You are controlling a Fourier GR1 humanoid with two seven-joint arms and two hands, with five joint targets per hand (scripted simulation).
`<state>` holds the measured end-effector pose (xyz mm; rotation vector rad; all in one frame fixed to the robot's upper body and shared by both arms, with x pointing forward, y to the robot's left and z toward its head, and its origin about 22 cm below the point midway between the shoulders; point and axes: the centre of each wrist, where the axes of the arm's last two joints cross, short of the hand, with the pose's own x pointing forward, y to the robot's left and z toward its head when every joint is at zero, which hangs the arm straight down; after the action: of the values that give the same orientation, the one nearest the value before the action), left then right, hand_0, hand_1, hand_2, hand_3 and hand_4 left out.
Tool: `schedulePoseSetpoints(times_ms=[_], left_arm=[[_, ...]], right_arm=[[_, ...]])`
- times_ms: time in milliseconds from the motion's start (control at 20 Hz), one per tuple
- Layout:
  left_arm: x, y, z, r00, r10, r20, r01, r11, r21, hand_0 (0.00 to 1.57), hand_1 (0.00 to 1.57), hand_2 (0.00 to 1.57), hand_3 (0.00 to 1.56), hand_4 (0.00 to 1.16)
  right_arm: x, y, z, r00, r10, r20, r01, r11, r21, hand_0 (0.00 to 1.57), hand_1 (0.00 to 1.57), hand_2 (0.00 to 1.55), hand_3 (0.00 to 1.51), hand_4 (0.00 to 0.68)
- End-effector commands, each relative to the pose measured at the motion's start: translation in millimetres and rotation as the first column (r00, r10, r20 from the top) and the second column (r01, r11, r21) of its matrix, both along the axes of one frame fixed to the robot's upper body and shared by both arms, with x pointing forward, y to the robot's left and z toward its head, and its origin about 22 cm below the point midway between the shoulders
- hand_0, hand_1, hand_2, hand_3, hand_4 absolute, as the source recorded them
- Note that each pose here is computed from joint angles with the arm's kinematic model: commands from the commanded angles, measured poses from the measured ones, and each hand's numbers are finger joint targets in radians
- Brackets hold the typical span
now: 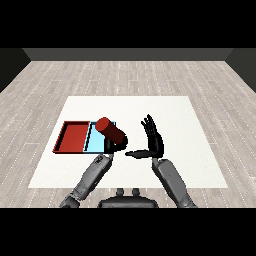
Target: Pick the red can and put it in the red box
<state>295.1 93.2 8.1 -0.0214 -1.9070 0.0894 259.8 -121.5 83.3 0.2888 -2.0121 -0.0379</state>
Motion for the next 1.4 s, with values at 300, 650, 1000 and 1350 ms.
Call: schedulePoseSetpoints(times_ms=[300,650,1000,1350], left_arm=[[26.8,93.9,25.0,0.99,0.136,0.043,-0.137,0.989,0.045,1.57,1.57,1.57,1.48,1.13],[25.0,153.8,32.7,0.957,0.29,0.026,-0.29,0.936,0.199,1.57,1.57,1.57,1.49,1.11],[36.5,250.4,19.6,0.878,0.454,-0.151,-0.343,0.817,0.463,1.57,1.57,1.55,1.49,1.11],[44.6,294.1,-14.1,0.707,0.615,-0.349,-0.304,0.71,0.636,1.57,1.57,1.52,1.43,1.02]], right_arm=[[-30.3,-68.8,11.2,0.998,-0.057,0.026,0.057,0.9984,-0.004,0.0,0.0,0.0,0.0,0.0],[-58.3,-116.0,-24.2,0.9867,-0.153,-0.056,0.153,0.9882,0.004,0.0,0.0,0.0,0.0,0.0],[-48.1,-116.8,-27.3,0.9849,-0.151,-0.084,0.153,0.9879,0.025,0.0,0.0,0.0,0.0,0.0],[-29.7,-120.2,-46.9,0.9748,-0.197,-0.105,0.199,0.9801,0.008,0.0,0.0,0.0,0.0,0.0]])
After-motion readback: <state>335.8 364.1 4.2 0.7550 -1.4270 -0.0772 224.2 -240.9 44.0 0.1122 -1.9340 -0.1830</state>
